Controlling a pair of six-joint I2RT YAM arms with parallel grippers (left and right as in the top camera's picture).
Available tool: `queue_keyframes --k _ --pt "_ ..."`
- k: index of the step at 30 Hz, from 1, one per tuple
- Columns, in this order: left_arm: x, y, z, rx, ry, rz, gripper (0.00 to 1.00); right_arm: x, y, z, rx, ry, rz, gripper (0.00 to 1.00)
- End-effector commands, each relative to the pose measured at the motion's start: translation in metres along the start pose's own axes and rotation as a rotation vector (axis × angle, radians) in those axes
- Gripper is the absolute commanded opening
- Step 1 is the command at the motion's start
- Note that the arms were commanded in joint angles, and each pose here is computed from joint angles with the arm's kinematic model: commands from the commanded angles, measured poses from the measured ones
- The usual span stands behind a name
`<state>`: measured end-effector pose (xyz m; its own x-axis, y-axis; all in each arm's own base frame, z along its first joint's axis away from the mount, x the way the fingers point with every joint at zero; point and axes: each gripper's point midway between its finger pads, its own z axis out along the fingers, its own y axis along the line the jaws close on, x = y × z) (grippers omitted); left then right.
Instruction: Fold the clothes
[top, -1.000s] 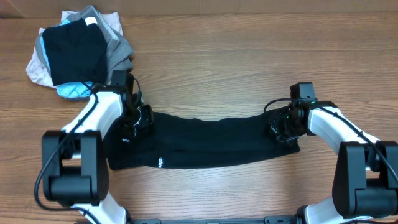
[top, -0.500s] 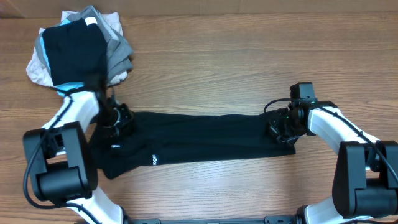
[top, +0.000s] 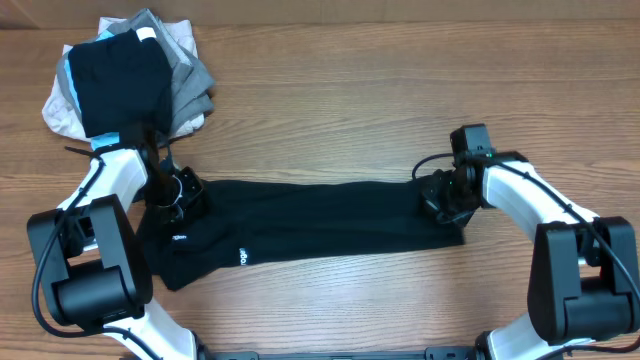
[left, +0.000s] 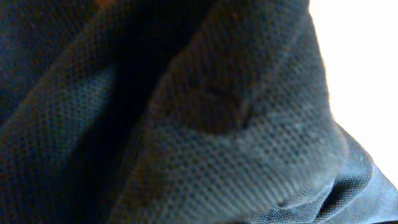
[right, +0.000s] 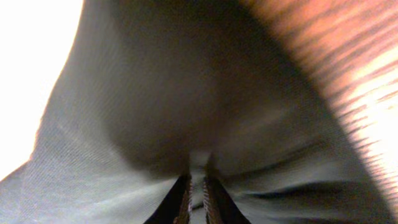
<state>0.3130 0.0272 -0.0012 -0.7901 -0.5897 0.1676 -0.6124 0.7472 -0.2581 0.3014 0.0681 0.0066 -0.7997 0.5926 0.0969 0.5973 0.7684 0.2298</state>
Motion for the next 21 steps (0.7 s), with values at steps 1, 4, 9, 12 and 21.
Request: queue_keyframes --k 1,4,9,12,21 --pt "-0.015 0.053 0.009 -0.206 -0.044 -0.06 0.12 -0.023 0.007 -0.018 0.039 -0.076 -0.007 0.15" --pt "-0.02 0.048 -0.001 -0.203 -0.054 -0.016 0.14 -0.032 0.008 -0.038 0.08 -0.102 0.003 0.18" --pt "-0.029 0.032 -0.037 -0.177 -0.116 -0.011 0.27 -0.048 0.003 -0.072 0.112 -0.128 0.05 0.28" --pt "-0.032 0.021 -0.063 -0.158 -0.16 0.001 0.43 -0.053 -0.003 -0.09 0.111 -0.133 0.086 0.37" --pt "-0.019 -0.009 -0.126 -0.074 -0.274 0.066 0.86 -0.066 -0.037 -0.115 0.058 -0.112 0.072 1.0"
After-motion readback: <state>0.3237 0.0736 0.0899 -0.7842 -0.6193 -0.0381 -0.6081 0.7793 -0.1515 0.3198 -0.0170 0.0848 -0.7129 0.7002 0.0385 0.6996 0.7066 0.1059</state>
